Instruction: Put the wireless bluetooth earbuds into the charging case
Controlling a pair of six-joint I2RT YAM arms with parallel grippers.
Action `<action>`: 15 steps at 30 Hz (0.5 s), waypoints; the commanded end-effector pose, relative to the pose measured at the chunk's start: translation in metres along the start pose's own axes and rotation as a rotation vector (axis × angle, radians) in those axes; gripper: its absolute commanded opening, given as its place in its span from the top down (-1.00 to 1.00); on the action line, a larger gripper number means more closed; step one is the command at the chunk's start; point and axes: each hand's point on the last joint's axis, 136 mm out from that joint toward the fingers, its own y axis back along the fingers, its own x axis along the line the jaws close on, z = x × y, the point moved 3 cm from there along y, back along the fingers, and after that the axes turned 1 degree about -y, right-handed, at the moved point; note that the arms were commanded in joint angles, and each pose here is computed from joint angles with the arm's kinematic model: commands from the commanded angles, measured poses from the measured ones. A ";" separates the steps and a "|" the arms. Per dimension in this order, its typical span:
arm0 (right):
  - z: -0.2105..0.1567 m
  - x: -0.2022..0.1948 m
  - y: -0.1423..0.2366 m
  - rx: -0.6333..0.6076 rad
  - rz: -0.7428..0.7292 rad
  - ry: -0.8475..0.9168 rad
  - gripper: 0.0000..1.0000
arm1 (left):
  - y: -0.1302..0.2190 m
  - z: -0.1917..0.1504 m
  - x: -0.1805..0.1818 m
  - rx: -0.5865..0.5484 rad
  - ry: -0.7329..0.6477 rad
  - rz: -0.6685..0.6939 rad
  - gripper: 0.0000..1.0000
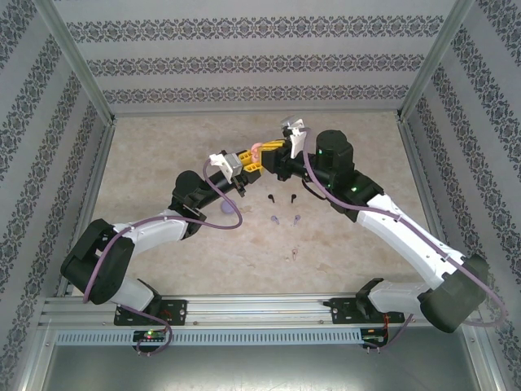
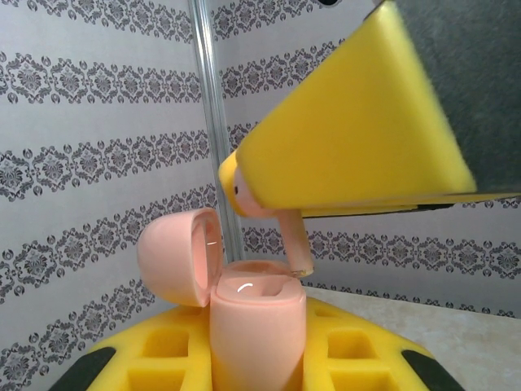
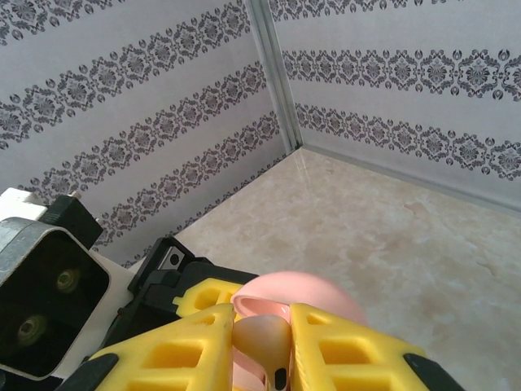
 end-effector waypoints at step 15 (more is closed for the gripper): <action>0.001 0.002 -0.007 -0.013 0.025 -0.018 0.63 | -0.006 0.032 -0.010 -0.084 -0.014 -0.046 1.00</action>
